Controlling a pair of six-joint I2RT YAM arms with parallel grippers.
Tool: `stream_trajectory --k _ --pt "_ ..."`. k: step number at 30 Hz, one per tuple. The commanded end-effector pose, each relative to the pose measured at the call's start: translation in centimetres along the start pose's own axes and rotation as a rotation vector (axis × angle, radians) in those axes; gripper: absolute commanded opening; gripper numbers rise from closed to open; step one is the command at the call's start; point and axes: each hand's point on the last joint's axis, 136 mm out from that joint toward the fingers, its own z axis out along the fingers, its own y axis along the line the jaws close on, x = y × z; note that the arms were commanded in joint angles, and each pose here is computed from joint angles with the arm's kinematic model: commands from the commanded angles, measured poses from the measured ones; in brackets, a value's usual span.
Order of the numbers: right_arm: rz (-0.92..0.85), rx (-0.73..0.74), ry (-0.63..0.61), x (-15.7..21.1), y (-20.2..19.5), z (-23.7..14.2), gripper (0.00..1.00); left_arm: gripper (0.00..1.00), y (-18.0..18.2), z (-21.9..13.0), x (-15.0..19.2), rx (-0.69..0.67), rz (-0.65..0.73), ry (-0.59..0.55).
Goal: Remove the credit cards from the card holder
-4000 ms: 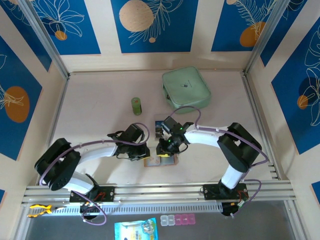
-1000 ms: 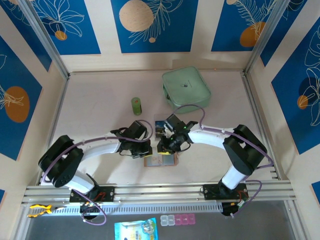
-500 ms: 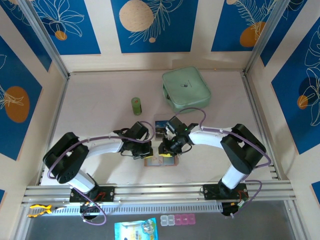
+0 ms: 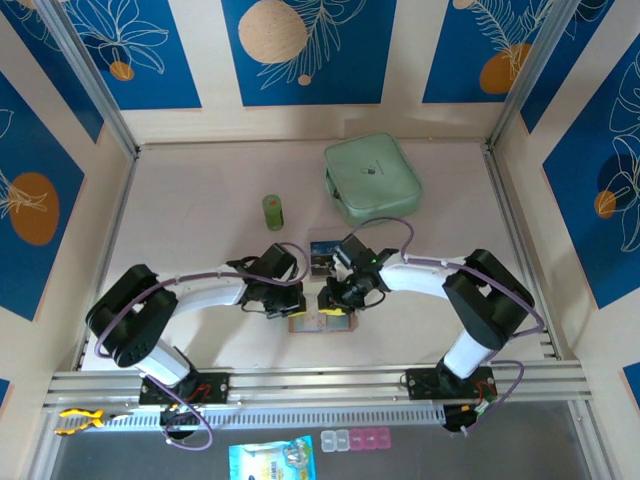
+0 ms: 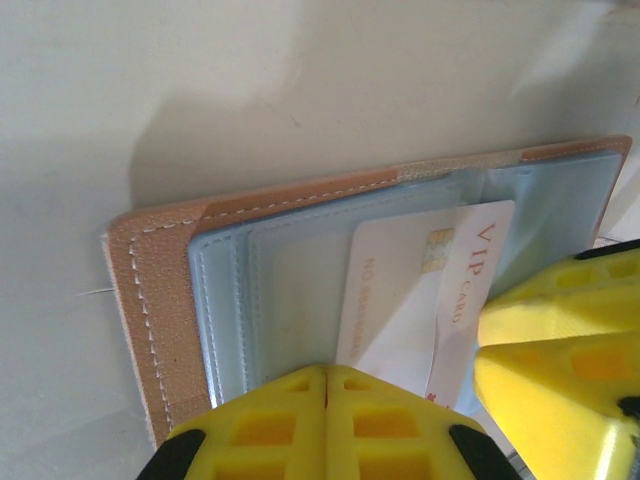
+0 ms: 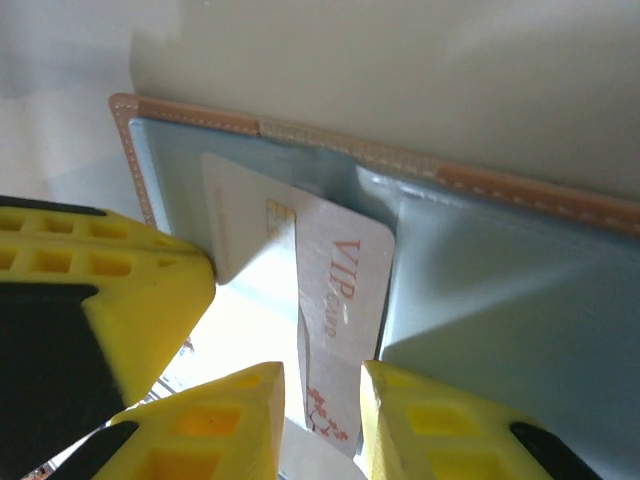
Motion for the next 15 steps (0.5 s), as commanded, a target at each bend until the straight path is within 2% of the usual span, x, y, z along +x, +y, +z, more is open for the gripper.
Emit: stream_trajectory --k 1,5,15 --pt "0.023 -0.014 -0.001 0.5 0.0 -0.6 0.29 0.01 2.0 0.5 1.1 -0.068 -0.017 0.032" --pt "0.045 -0.028 0.011 0.7 -0.4 0.1 0.33 0.01 2.2 0.6 1.2 -0.071 -0.018 0.033" --pt "0.045 -0.081 0.011 0.5 0.2 0.7 0.29 0.01 2.2 0.5 1.2 -0.073 -0.02 0.032"
